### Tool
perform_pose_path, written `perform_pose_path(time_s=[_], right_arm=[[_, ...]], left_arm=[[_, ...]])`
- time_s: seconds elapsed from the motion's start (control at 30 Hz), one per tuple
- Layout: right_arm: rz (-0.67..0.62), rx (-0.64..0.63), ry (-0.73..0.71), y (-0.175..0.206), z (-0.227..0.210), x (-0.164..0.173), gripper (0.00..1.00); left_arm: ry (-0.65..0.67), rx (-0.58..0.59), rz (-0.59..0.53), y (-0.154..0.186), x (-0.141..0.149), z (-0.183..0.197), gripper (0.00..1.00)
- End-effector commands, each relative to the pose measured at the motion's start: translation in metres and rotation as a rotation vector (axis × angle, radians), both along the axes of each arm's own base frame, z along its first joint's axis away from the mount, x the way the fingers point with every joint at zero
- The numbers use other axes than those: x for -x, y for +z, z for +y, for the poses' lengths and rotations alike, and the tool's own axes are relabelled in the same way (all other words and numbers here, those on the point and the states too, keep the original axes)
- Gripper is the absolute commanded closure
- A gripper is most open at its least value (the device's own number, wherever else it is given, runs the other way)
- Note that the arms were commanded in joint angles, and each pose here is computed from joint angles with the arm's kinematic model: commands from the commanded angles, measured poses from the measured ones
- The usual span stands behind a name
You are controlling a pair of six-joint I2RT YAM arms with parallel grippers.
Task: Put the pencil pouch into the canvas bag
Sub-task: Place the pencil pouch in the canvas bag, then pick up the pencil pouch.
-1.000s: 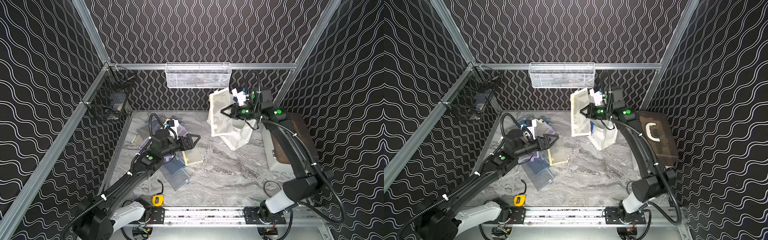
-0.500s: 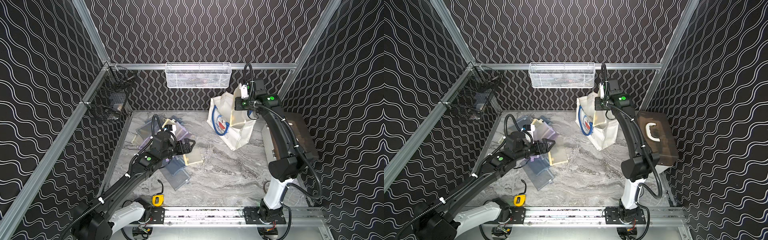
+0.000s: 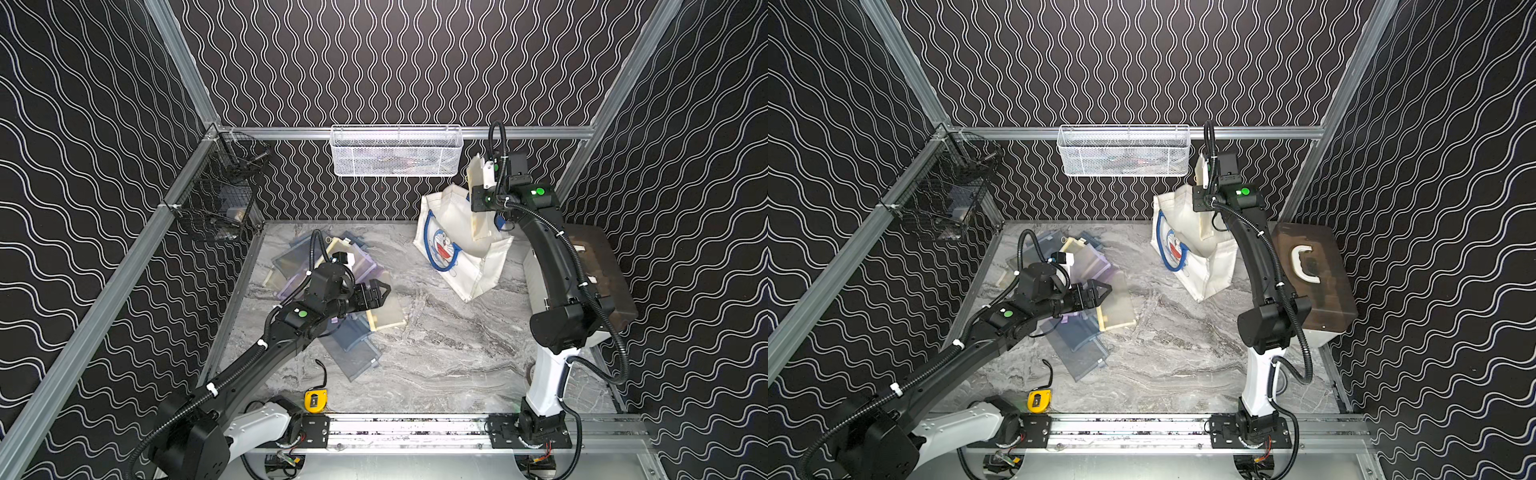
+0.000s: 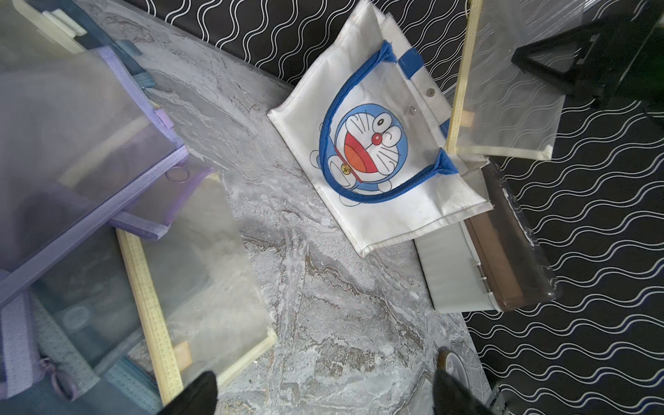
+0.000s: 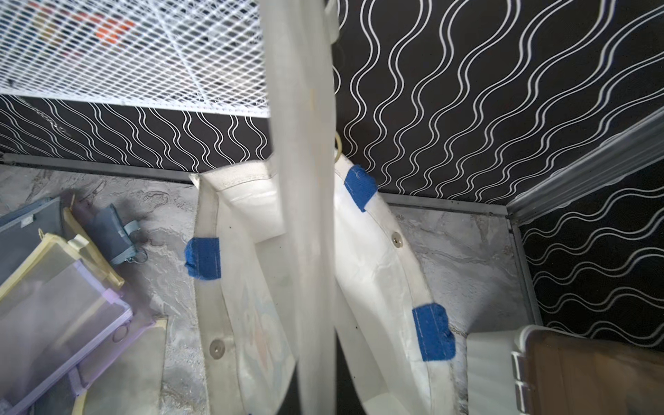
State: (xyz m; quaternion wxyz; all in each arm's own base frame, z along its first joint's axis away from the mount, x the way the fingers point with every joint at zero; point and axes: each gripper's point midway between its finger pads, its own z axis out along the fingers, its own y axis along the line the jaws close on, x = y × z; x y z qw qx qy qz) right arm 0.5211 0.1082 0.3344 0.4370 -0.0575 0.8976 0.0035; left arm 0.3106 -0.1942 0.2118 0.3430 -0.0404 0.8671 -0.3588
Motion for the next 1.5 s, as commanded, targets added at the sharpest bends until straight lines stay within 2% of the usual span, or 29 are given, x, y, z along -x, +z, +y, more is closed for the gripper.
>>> perform_pose_path(time_s=[0.0,0.2,0.4,0.6,0.67,0.83,0.93,1.0,1.1,1.2,1.27,1.47], right_arm=[[0.04,0.021,0.013,-0.022,0.0,0.003,1.0],[0.157,0.03,0.035,-0.074,0.003,0.012,1.0],[0.228,-0.016,0.056,-0.097,0.013,0.018,0.99],[0.201,-0.032,0.053,-0.08,0.014,0.022,0.58],[0.181,-0.036,0.046,-0.068,0.013,0.024,0.48],[0.136,-0.045,0.058,-0.03,0.021,0.048,0.36],[0.148,-0.038,0.14,-0.02,0.057,0.088,0.32],[0.193,-0.101,0.229,-0.025,0.094,0.121,0.3],[0.3,-0.219,0.322,-0.051,0.141,0.165,0.28],[0.427,-0.371,0.395,-0.089,0.178,0.19,0.27],[0.497,-0.443,0.44,-0.109,0.197,0.197,0.26],[0.675,-0.502,0.436,-0.181,0.22,0.191,0.27]], left_arm=[[-0.007,0.001,-0.024,0.001,-0.005,-0.001,0.04],[0.014,-0.013,-0.006,-0.008,-0.005,0.006,0.04],[0.052,-0.086,0.099,-0.042,-0.006,0.019,0.06],[0.095,-0.155,0.226,-0.087,-0.006,0.038,0.07],[0.101,-0.169,0.245,-0.096,-0.007,0.042,0.08],[0.099,-0.182,0.255,-0.105,-0.015,0.044,0.12],[0.103,-0.189,0.28,-0.116,-0.02,0.044,0.14],[0.111,-0.171,0.296,-0.124,-0.025,0.044,0.16],[0.112,-0.157,0.313,-0.134,-0.034,0.043,0.2],[0.113,-0.145,0.342,-0.145,-0.04,0.041,0.25],[0.113,-0.13,0.354,-0.15,-0.041,0.039,0.27],[0.118,-0.091,0.386,-0.165,-0.033,0.036,0.34]])
